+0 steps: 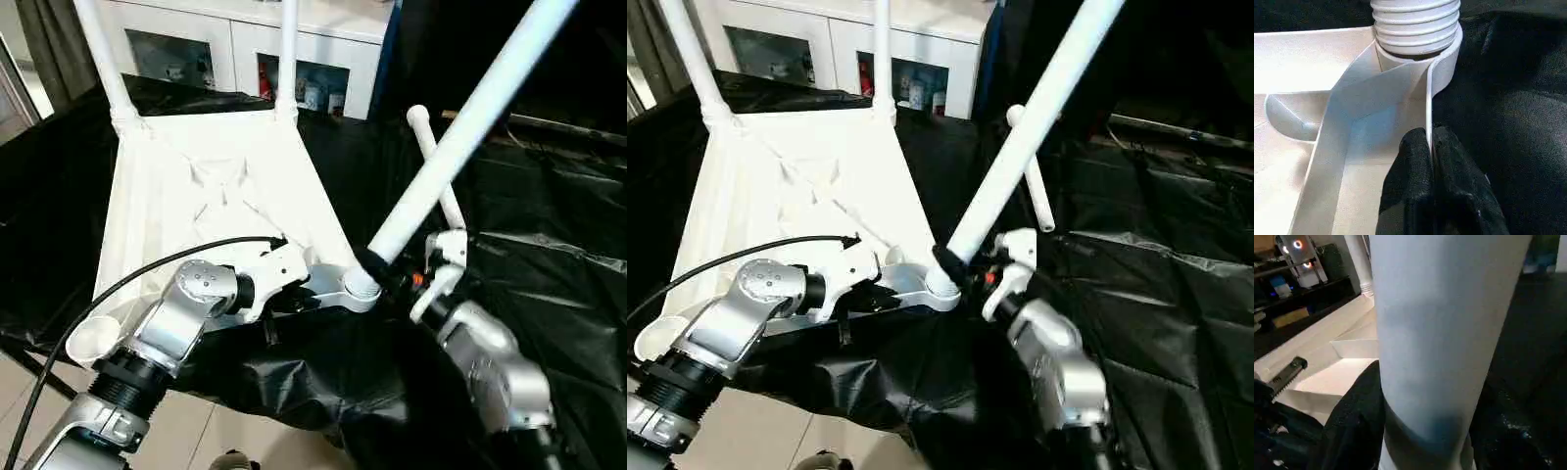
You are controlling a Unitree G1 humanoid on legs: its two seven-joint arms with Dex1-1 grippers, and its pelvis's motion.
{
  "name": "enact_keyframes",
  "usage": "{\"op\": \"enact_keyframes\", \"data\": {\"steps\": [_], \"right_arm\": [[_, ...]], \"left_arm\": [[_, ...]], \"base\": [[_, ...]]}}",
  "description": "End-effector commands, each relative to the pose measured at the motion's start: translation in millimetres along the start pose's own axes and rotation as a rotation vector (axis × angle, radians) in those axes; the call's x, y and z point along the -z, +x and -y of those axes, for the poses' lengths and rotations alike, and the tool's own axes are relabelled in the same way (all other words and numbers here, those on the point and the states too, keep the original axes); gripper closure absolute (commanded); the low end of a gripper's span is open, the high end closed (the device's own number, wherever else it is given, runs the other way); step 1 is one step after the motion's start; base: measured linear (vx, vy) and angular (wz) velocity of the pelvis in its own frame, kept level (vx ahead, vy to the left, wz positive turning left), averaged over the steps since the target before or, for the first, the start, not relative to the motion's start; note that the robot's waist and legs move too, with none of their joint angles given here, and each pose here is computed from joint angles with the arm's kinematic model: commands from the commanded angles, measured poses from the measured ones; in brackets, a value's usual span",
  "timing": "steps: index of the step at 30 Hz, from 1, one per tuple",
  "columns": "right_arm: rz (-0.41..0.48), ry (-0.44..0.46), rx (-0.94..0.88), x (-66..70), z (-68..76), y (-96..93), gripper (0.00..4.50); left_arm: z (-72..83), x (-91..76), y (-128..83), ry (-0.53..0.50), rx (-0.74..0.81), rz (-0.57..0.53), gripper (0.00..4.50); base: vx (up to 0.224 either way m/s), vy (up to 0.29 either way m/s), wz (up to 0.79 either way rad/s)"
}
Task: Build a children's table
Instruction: Insert table leg to table base
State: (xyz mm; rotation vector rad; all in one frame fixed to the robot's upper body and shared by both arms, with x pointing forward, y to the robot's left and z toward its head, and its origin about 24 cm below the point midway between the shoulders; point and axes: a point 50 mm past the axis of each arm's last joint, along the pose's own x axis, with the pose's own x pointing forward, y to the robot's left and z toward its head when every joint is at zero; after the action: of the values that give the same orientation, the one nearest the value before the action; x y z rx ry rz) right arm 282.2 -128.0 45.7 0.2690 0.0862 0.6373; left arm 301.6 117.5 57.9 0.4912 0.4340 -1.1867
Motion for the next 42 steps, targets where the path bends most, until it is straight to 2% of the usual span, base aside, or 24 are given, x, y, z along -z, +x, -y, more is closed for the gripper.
{"op": "enact_keyframes", "data": {"steps": [1, 6, 9, 13, 19, 26, 29, 34, 40, 42], "right_arm": [[-0.117, -0.038, 0.054, 25.0, 8.0, -11.0, 2.61], [-0.079, -0.083, 0.081, 24.9, 9.8, -8.4, 2.61], [-0.041, -0.041, 0.111, 26.3, 10.7, -4.1, 2.61], [-0.039, -0.053, 0.086, 28.5, 8.0, -0.6, 2.61], [-0.165, -0.204, -0.036, 42.3, 1.1, 6.0, 2.61], [-0.219, -0.212, -0.119, 41.9, -1.7, 14.8, 2.61], [-0.250, -0.181, -0.165, 39.7, -1.0, 18.4, 2.61], [-0.341, -0.112, -0.301, 31.0, 10.0, 19.0, 2.61], [-0.399, -0.133, -0.373, 29.7, 17.0, 14.5, 2.61], [-0.460, -0.167, -0.430, 30.2, 23.2, 8.7, 2.61]], "left_arm": [[-8.3, -4.6, -5, 0.011, -0.044, 0.014, 4.50], [-9.9, -4.7, -4, 0.012, -0.046, 0.015, 4.50], [-11.3, -4.6, -4, 0.012, -0.051, 0.015, 4.50], [-12.1, -4.5, -4, 0.016, -0.058, 0.014, 4.50], [-14.9, -3.6, -6, 0.019, -0.066, 0.013, 4.50], [-14.8, -3.9, -8, 0.033, -0.055, 0.010, 4.50], [-14.5, -4.6, -9, 0.043, -0.036, 0.013, 4.50], [-14.6, -11.1, -11, 0.083, 0.038, 0.027, 4.50], [-16.3, -13.3, -12, 0.102, 0.058, 0.023, 4.50], [-16.3, -15.0, -14, 0.118, 0.090, 0.022, 4.50]], "base": [[0.000, 0.000, 0.00], [0.000, 0.000, 0.00], [0.000, 0.000, 0.00], [0.000, 0.000, 0.00], [0.000, 0.000, 0.00], [0.000, 0.000, 0.00], [0.000, 0.000, 0.00], [0.000, 0.000, 0.00], [0.000, 0.000, 0.00], [0.000, 0.000, 0.00]]}}
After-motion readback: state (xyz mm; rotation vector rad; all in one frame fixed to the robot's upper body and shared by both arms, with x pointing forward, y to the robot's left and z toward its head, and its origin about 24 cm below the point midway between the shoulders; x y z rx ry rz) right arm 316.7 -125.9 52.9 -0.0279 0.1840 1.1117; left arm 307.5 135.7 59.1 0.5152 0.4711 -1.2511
